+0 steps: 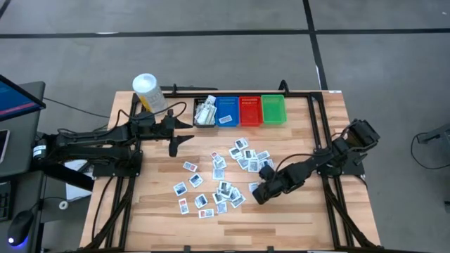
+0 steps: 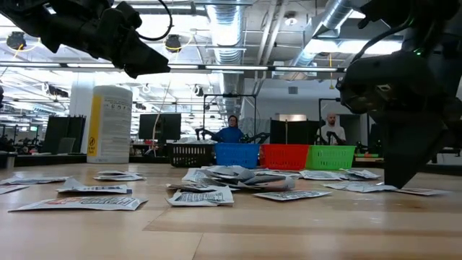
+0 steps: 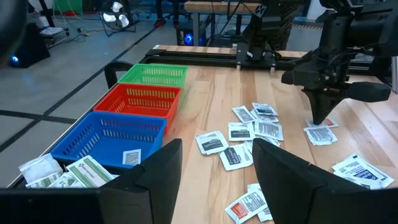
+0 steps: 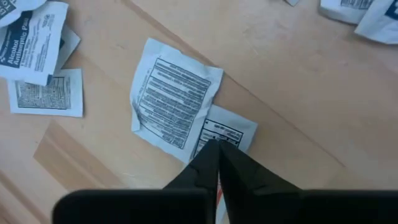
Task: Pick & Place First Aid Supplies
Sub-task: Put the orange ointment pack in the blue bin
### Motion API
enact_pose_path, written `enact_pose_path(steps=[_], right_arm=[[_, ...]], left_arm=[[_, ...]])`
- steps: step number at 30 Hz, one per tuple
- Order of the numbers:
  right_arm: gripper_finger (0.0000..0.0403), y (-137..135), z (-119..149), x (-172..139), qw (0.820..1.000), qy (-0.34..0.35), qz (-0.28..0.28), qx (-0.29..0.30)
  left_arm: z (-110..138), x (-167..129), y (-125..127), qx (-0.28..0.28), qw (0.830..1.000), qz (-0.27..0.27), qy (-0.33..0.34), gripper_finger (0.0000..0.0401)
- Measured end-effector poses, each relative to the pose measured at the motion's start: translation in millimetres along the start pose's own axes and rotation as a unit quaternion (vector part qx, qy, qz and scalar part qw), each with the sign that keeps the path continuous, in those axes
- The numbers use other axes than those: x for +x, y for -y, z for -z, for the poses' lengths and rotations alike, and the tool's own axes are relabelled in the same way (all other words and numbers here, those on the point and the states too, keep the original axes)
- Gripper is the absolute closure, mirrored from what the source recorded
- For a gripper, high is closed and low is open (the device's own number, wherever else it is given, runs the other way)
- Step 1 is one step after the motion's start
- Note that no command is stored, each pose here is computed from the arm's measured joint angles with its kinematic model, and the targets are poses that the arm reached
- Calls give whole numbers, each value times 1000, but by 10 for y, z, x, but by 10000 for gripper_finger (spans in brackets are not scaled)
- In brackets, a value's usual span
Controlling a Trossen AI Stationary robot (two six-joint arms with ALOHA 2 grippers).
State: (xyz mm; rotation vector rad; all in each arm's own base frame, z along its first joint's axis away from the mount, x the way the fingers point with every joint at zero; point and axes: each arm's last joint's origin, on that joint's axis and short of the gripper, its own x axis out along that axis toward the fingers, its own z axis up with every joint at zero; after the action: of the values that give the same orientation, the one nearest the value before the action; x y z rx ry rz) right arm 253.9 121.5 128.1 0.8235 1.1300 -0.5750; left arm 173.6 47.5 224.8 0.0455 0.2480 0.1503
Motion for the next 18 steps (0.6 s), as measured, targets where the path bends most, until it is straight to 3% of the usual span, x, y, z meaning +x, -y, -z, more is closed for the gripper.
enact_pose_path(steps=[11, 18], right_arm=[[392, -18, 23, -7, 1000, 4, -7, -26], [333, -52, 88, -22, 998, 4, -19, -55]], left_arm=[[0, 0, 0, 0, 1000, 0, 0, 204], [0, 0, 0, 0, 1000, 0, 0, 204]])
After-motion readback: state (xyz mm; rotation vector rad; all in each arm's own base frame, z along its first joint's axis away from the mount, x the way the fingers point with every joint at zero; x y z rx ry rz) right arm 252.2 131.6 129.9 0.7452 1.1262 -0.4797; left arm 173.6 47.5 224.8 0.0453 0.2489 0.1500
